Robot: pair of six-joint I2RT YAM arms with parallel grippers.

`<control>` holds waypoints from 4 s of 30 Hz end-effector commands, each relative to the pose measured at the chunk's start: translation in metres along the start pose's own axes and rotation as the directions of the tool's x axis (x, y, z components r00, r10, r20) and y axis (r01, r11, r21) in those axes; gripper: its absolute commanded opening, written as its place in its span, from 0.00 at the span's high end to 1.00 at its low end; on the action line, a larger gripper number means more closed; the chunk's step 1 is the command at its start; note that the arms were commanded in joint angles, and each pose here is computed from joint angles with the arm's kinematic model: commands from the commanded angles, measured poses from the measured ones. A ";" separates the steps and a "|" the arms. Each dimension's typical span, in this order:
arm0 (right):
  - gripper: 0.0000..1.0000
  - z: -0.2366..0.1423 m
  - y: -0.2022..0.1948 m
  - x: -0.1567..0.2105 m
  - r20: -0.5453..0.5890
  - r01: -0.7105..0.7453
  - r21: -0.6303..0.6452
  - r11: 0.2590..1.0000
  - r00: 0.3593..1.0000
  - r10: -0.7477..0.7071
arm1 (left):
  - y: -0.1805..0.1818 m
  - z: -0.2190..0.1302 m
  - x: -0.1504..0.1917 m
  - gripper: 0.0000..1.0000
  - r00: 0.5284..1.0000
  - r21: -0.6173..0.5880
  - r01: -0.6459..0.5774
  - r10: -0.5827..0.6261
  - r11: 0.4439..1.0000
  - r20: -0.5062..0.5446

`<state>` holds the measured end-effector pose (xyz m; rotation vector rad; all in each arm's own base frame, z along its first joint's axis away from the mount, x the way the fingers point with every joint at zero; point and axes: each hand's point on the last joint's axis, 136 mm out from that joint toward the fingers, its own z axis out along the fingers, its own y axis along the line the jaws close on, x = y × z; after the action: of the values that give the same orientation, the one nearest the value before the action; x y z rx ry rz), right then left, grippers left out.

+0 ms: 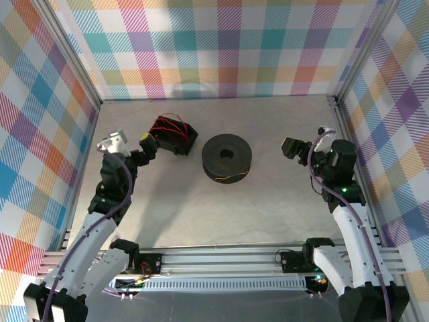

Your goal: Wrap the cables

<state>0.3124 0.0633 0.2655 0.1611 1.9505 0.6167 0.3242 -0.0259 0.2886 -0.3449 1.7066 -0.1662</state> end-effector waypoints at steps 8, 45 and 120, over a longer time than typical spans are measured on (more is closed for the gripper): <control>0.01 0.031 -0.004 0.048 -0.208 -0.189 -0.055 0.980 0.963 0.174 | 0.018 0.034 0.071 0.00 0.950 -0.174 0.086 -0.133 0.981 -0.283; 0.13 0.076 0.015 0.104 -0.509 -0.213 -0.123 0.969 0.852 0.123 | -0.003 0.128 0.199 0.24 0.485 -0.334 0.382 -0.494 0.862 -0.722; 0.53 0.249 0.296 0.195 -0.459 0.217 -0.654 0.725 0.647 -0.608 | 0.099 -0.018 0.126 0.00 0.892 -0.394 0.311 -0.408 0.865 -0.192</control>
<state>0.3979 0.4720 0.1688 -0.9443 2.2457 0.9952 0.2699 0.0279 0.1326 -0.9960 1.9835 -0.1590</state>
